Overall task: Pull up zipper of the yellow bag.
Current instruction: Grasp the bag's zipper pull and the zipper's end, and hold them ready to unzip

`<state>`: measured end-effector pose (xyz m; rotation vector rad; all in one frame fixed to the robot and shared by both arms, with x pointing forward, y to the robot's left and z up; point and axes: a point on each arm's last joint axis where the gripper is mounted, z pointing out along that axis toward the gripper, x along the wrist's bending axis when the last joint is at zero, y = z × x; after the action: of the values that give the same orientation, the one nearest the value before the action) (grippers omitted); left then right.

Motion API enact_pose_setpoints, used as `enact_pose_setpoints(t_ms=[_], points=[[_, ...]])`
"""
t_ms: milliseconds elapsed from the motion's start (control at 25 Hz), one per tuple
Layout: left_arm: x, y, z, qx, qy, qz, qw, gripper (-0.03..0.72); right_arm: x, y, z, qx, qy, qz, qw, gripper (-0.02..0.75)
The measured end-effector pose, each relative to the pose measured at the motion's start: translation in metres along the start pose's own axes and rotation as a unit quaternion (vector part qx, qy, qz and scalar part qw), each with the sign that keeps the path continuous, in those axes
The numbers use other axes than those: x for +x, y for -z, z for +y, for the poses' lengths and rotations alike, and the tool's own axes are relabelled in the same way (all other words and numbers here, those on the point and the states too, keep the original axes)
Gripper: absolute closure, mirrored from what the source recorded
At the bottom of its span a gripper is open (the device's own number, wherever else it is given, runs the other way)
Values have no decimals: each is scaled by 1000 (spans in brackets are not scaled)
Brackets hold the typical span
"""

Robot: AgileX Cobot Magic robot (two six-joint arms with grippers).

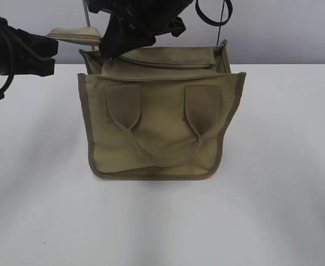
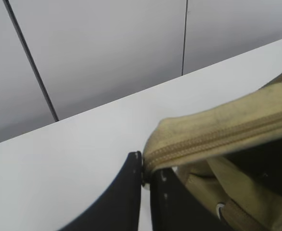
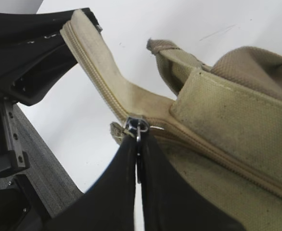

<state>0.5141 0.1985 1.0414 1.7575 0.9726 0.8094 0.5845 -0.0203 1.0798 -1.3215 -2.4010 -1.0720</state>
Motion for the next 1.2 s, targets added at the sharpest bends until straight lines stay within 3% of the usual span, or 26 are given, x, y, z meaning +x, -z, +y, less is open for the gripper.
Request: enact_pose_setpoints(t_ms=[280,560,840,1200], points=[[2,0,0,1,0,3,1000,664,-9,7,-3,26,33,17,999,750],[8,1,-4,22,8,20,1000,664,-27,16,-7,60,85,-1,995,750],[10,1,-7,38,13,30,999,664,-48,21,-15,111,75,-91,987,750],[12,1,-8,42,17,35,998,664,-90,56,-12,99,19,-132,986,750]])
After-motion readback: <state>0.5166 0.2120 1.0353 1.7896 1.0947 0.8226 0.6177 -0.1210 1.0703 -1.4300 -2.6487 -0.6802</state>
